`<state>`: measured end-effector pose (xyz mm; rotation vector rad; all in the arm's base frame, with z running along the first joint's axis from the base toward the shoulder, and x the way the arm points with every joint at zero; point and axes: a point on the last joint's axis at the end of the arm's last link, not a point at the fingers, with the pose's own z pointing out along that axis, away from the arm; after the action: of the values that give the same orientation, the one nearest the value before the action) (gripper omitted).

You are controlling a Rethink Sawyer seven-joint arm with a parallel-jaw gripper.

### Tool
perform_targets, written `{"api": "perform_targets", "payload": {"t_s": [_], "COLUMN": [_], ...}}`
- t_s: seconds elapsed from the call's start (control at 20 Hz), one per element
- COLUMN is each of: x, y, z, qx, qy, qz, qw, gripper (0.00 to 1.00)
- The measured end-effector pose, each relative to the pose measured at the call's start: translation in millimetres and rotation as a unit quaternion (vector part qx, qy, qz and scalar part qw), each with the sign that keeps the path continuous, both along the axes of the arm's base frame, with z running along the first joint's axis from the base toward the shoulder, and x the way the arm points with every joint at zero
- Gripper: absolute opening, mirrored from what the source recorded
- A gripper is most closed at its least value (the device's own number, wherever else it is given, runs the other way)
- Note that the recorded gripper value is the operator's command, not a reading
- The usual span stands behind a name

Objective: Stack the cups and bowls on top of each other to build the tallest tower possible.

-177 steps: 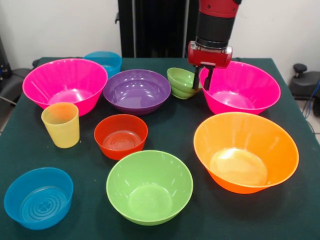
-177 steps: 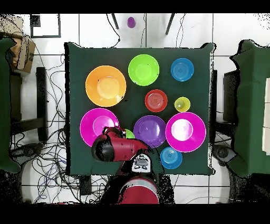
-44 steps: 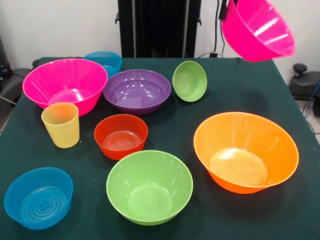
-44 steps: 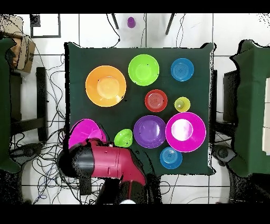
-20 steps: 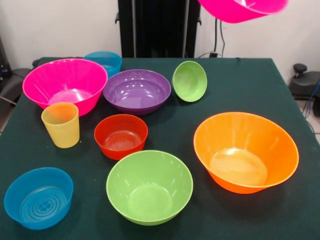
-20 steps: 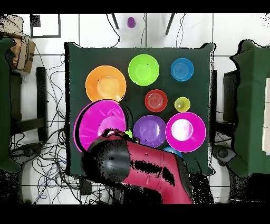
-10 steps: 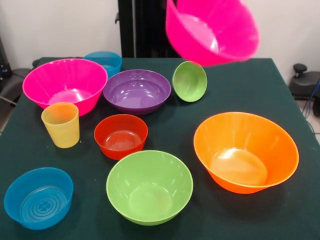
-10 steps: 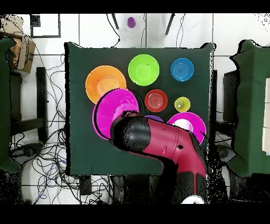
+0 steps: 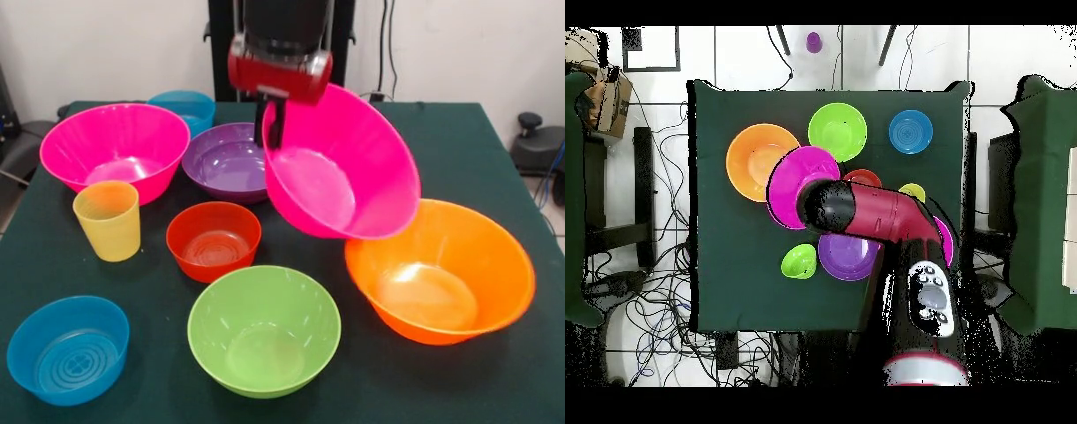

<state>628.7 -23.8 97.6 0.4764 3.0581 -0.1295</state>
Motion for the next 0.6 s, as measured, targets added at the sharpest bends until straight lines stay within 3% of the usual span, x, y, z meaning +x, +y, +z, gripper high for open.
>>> {"api": "perform_targets", "payload": {"t_s": [0.15,0.6], "x": [2.1,-2.8], "y": [-5,-5], "z": [-28,-49], "qx": [-0.006,-0.013], "qy": [0.0,0.003], "qz": [0.012,0.029], "qw": [0.9999,0.9995], "gripper": [0.0,0.0]}}
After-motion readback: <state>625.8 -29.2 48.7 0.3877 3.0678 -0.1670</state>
